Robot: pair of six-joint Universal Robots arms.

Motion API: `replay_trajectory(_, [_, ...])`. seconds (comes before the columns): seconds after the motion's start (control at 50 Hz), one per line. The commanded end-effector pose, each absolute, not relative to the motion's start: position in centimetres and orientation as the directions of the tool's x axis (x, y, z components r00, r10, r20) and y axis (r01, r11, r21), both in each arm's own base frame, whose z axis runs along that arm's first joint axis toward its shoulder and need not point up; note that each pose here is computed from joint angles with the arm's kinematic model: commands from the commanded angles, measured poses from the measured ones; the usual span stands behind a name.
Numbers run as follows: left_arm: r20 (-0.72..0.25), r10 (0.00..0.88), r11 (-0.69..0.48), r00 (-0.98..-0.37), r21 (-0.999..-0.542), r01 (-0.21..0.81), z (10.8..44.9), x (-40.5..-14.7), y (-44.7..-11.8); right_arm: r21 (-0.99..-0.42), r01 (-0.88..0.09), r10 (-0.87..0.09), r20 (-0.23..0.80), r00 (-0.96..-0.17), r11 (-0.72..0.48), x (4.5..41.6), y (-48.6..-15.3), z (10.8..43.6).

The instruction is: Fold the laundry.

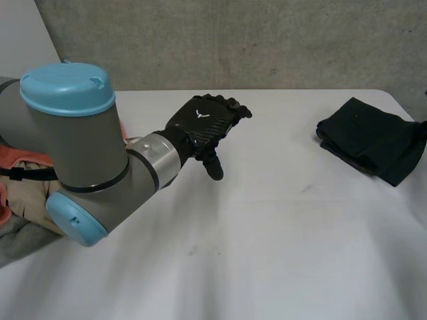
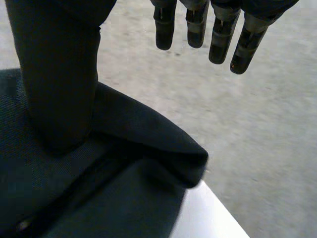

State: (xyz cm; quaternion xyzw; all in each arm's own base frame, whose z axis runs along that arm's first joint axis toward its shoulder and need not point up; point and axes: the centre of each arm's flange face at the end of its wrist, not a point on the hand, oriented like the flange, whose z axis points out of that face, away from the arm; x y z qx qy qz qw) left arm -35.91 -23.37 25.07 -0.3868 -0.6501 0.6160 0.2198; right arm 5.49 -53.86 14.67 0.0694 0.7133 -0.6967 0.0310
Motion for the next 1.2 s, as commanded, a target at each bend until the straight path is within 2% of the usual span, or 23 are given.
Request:
replay_trajectory(0.02, [-0.189, 0.774, -0.048, -0.604, -0.969, 0.242, 24.7, -35.7, -23.2, -0.993, 0.062, -0.074, -0.07, -0.995, 0.105, 5.3, -53.3, 14.9])
replay_trajectory(0.16, [-0.183, 0.776, -0.033, -0.603, -0.967, 0.252, 24.2, -35.5, -23.2, -0.988, -0.027, -0.114, 0.01, -0.993, 0.154, 5.5, -53.3, 13.0])
replay_trajectory(0.4, [-0.185, 0.774, -0.029, -0.605, -0.966, 0.258, 23.9, -35.5, -23.3, -0.982, -0.03, -0.243, -0.017, -0.97, 0.189, 8.0, -53.1, 11.0])
replay_trajectory(0.48, [-0.185, 0.774, -0.031, -0.606, -0.966, 0.256, 24.0, -35.4, -23.3, -0.984, -0.032, -0.252, -0.014, -0.968, 0.176, 8.1, -53.3, 11.1])
replay_trajectory(0.54, [-0.186, 0.775, -0.033, -0.605, -0.966, 0.255, 24.1, -35.4, -23.3, -0.986, -0.033, -0.226, -0.004, -0.974, 0.162, 7.8, -53.6, 11.4])
replay_trajectory(0.62, [-0.184, 0.776, -0.032, -0.604, -0.967, 0.254, 24.2, -35.5, -23.2, -0.99, -0.04, -0.135, 0.022, -0.991, 0.132, 6.7, -54.3, 12.1])
replay_trajectory(0.7, [-0.185, 0.775, -0.032, -0.605, -0.967, 0.254, 24.2, -35.5, -23.2, -0.995, -0.044, 0.042, 0.048, -0.998, 0.092, 4.2, -54.9, 13.0])
replay_trajectory(0.72, [-0.185, 0.773, -0.033, -0.606, -0.967, 0.253, 24.2, -35.5, -23.2, -0.997, -0.042, 0.129, 0.05, -0.99, 0.063, 2.7, -55.2, 13.3])
replay_trajectory(0.78, [-0.187, 0.772, -0.039, -0.607, -0.968, 0.249, 24.5, -35.4, -23.2, -1.0, -0.014, 0.207, 0.019, -0.978, 0.023, 1.7, -55.4, 13.5])
replay_trajectory(0.92, [-0.189, 0.772, -0.043, -0.606, -0.968, 0.246, 24.9, -35.1, -22.6, -0.995, 0.099, 0.254, -0.092, -0.963, 0.015, 1.1, -55.2, 12.6])
replay_trajectory(1.04, [-0.188, 0.774, -0.041, -0.605, -0.968, 0.248, 24.8, -35.1, -22.5, -0.994, 0.104, 0.222, -0.093, -0.971, 0.041, 1.5, -55.1, 11.6])
replay_trajectory(1.2, [-0.186, 0.774, -0.035, -0.605, -0.967, 0.252, 24.7, -35.0, -22.4, -0.993, 0.104, 0.211, -0.091, -0.973, 0.05, 1.3, -55.0, 11.9])
